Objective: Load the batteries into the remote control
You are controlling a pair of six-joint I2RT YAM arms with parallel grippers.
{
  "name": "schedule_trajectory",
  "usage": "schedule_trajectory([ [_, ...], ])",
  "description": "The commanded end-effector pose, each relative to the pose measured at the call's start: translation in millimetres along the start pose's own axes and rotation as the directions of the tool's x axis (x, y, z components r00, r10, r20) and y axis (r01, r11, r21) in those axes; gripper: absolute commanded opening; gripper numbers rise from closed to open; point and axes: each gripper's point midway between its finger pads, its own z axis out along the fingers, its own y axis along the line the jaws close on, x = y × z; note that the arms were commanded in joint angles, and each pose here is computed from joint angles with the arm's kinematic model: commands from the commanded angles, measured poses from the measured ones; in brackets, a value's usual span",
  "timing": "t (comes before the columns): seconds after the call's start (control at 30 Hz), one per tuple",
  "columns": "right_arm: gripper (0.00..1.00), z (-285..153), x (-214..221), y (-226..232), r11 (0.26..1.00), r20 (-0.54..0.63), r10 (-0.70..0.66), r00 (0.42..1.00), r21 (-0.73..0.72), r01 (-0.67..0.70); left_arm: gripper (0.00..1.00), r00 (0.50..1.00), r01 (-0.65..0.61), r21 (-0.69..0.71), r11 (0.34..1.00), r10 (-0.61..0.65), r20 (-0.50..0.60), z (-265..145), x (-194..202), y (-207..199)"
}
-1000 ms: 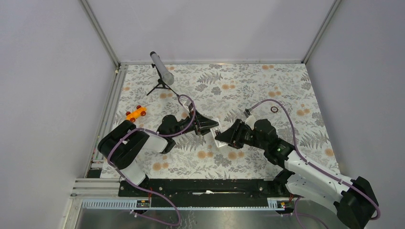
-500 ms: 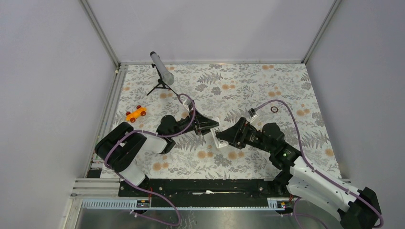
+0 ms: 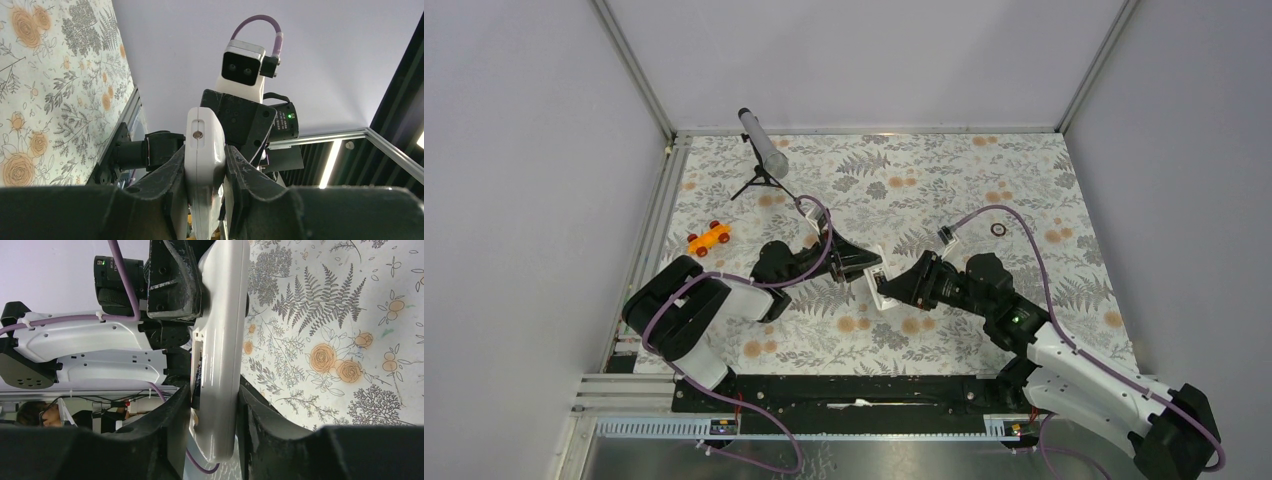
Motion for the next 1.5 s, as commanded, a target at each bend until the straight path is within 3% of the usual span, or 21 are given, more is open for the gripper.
schedule_trajectory([
  [0.0, 0.39, 2, -7, 11, 0.999, 0.010, -0.046, 0.999, -0.010, 0.046, 0.00, 0.996, -0.088, 0.116, 0.989, 0.091, -0.016, 1, 4, -33],
  [0.17, 0.23, 5, -4, -1, 0.999, -0.002, -0.034, 0.999, 0.028, 0.034, 0.00, 0.996, -0.090, 0.120, 0.989, 0.092, -0.016, 1, 4, -35],
  [0.33, 0.20, 7, -3, -7, 0.998, -0.008, -0.041, 0.999, 0.050, 0.042, 0.00, 0.995, -0.091, 0.126, 0.988, 0.094, -0.016, 1, 5, -38],
  [0.47, 0.00, 8, -3, -21, 0.993, -0.009, -0.058, 0.998, 0.105, 0.059, 0.00, 0.995, -0.090, 0.134, 0.987, 0.093, -0.017, 0, 6, -42],
  [0.53, 0.01, 9, -2, -23, 0.992, -0.011, -0.068, 0.998, 0.110, 0.068, 0.00, 0.995, -0.091, 0.136, 0.986, 0.094, -0.015, 0, 5, -43],
  [0.57, 0.07, 8, -2, -21, 0.992, -0.013, -0.073, 0.997, 0.099, 0.074, 0.00, 0.995, -0.092, 0.136, 0.986, 0.095, -0.015, -1, 5, -43],
  [0.67, 0.50, 5, -6, -7, 0.995, 0.001, -0.088, 0.996, 0.053, 0.088, 0.00, 0.995, -0.099, 0.132, 0.986, 0.101, -0.015, -1, 4, -41],
  [0.7, 0.56, 4, -8, -3, 0.995, 0.012, -0.095, 0.995, 0.043, 0.094, 0.00, 0.994, -0.105, 0.129, 0.986, 0.108, -0.013, -2, 4, -40],
  [0.87, 0.60, -3, -18, 14, 0.993, 0.056, -0.116, 0.992, 0.014, 0.116, 0.00, 0.988, -0.152, 0.114, 0.982, 0.153, -0.001, -10, -3, -34],
  [1.1, 0.67, 2, -14, 9, 0.988, 0.005, -0.148, 0.989, 0.044, 0.147, 0.00, 0.986, -0.161, 0.094, 0.982, 0.164, -0.020, -12, -3, -30],
  [1.33, 0.56, 12, -14, 1, 0.980, -0.039, -0.173, 0.984, 0.088, 0.176, 0.00, 0.984, -0.174, 0.068, 0.982, 0.176, -0.024, -11, -3, -27],
  [1.47, 0.28, 15, -16, -7, 0.975, -0.047, -0.173, 0.984, 0.130, 0.178, 0.00, 0.983, -0.180, 0.062, 0.982, 0.182, -0.023, -11, -3, -30],
])
